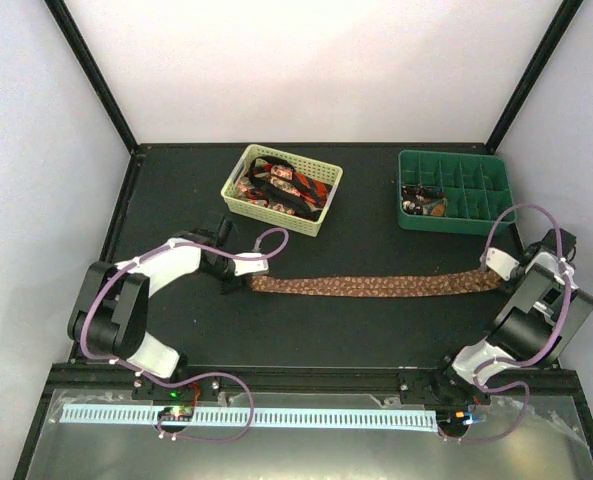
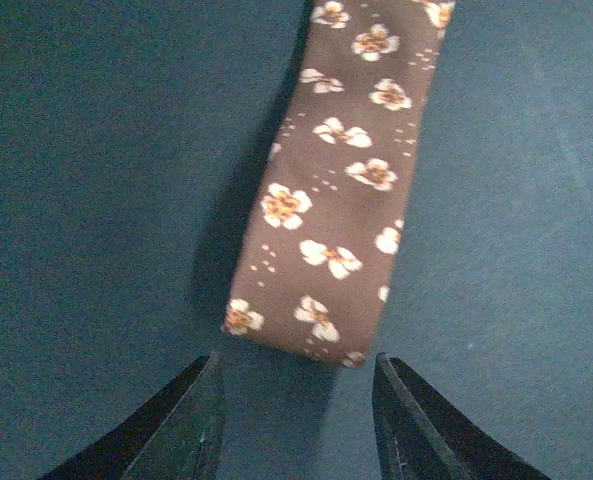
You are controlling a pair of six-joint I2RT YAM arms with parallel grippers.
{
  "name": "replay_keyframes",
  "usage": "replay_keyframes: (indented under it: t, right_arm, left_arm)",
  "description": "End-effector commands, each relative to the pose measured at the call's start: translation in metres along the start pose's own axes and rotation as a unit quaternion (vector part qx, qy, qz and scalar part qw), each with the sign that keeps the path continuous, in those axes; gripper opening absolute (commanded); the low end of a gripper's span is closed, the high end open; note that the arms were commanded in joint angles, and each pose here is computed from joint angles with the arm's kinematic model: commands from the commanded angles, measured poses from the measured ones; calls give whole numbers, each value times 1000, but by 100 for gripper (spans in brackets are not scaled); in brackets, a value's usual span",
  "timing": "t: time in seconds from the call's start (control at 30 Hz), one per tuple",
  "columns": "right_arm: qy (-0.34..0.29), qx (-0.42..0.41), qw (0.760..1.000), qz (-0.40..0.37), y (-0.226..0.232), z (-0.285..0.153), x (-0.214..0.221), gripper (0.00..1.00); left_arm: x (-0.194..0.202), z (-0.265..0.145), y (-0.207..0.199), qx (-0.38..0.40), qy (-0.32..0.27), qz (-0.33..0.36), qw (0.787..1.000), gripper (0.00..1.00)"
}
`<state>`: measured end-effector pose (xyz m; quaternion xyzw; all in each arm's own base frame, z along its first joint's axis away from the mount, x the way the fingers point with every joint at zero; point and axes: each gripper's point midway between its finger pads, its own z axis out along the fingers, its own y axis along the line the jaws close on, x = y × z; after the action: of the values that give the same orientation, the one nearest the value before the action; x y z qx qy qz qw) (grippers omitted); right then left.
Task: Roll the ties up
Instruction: Flatten out the tie at the center of the board.
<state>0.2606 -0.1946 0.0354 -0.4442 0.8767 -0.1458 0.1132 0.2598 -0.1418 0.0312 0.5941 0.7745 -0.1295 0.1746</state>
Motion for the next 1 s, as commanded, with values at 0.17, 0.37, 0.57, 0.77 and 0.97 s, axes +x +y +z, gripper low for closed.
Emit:
replay_keyframes:
  t: [0.17, 0.37, 0.57, 0.77, 0.97]
  right_arm:
    - [64, 47, 997, -14, -45, -19, 55, 3]
    - [89, 71, 993, -41, -59, -27, 78, 6]
    - [102, 114, 986, -62, -69, -27, 84, 17]
    - [53, 122, 990, -49, -65, -56, 61, 67]
    - [-88, 88, 992, -31, -45, -106, 4, 91]
  left_arm:
    - [-51, -1, -28, 24, -30, 18, 999, 53]
    - [-91, -13, -26, 12, -93, 17, 995, 69]
    - [-110, -19, -25, -10, -114, 29, 993, 77]
    - [-122, -42, -4, -76, -139, 2, 987, 99]
    - [-144, -79, 12, -131, -213, -47, 967, 99]
